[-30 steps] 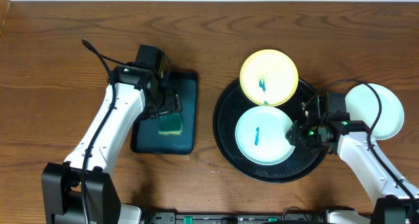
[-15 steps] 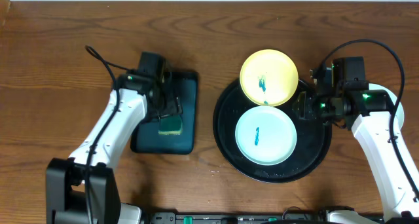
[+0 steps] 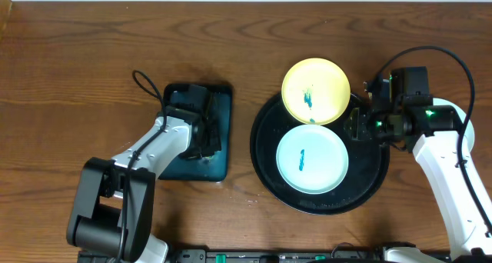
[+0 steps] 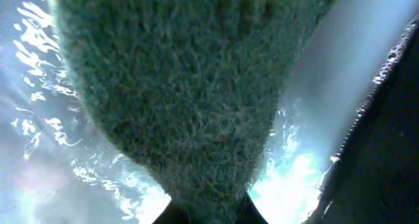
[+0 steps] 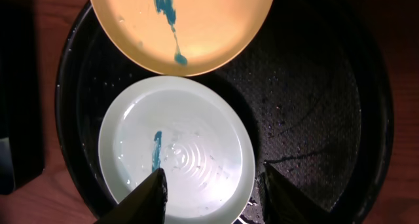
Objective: Clean dirty plates on tray and stack at the side
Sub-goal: 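Grasp the green sponge with the left gripper and dip it in soapy water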
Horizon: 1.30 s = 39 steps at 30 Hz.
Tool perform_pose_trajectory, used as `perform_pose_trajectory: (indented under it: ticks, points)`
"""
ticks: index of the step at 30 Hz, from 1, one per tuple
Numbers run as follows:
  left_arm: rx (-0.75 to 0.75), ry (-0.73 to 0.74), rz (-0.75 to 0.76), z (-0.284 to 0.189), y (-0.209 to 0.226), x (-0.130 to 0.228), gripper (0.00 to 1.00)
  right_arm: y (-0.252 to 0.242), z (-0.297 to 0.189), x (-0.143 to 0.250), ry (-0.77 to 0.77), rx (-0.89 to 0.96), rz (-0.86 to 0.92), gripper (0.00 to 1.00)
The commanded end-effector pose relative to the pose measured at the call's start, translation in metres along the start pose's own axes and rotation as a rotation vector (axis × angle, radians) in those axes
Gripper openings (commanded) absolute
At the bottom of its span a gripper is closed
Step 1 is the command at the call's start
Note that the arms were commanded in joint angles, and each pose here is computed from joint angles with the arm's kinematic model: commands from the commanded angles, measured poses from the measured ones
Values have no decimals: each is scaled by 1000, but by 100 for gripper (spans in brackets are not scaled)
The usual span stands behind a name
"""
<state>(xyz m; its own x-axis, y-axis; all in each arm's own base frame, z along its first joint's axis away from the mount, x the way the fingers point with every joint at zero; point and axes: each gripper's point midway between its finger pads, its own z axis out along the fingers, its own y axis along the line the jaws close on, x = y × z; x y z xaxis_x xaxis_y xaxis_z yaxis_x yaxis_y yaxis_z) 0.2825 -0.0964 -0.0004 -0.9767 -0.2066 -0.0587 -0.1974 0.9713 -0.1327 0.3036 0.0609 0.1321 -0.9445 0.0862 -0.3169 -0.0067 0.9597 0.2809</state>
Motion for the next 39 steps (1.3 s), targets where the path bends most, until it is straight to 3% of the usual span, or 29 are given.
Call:
perform_pose_trajectory:
  ticks: [1, 2, 3, 4, 7, 12, 20, 24, 25, 29, 30, 35, 37, 38, 39]
  points:
    - [-66, 85, -17, 15, 17, 21, 8, 2, -3, -2, -9, 2, -12, 43]
    - [-66, 84, -18, 11, 16, 19, 8, 2, -3, -2, -8, 2, -12, 43]
    - [-65, 84, -21, 7, 16, 18, 15, 2, -3, -2, -8, 2, -12, 43]
    - [-66, 84, -25, 1, 15, 15, 34, 2, -3, -1, -7, 2, -12, 43]
    - [-61, 71, -42, -20, 14, 6, 54, 2, -3, -1, -7, 2, -12, 43]
    - [-27, -2, -61, -43, 12, -14, 65, 2, -3, -2, -10, 2, -13, 43]
    - [-93, -147, -1, -31, 21, -45, 65, 3, -3, -3, -14, 1, -14, 43]
    - [-133, -150, -3, -7, 29, -47, 64, 2, -3, -3, -14, 1, -13, 43]
    - [-138, -137, -3, 1, 31, -46, 58, 2, -3, -3, -13, 1, -13, 43]
    - [-161, -88, -4, 22, 36, -40, 12, 2, -3, -3, -13, 1, -13, 42]
    - [-163, -82, -4, 23, 36, -40, 8, 3, -3, -3, -12, 1, -13, 42]
    - [-145, -120, -3, 9, 30, -49, 9, 2, -3, -2, -10, 2, -12, 41]
    - [-135, -142, -3, -3, 26, -55, 49, 2, -3, -2, -10, 2, -12, 41]
    - [-131, -152, -3, -10, 25, -56, 62, 2, -3, -2, -9, 2, -12, 41]
    - [-127, -160, -3, -17, 24, -57, 68, 2, -3, -2, -9, 2, -12, 41]
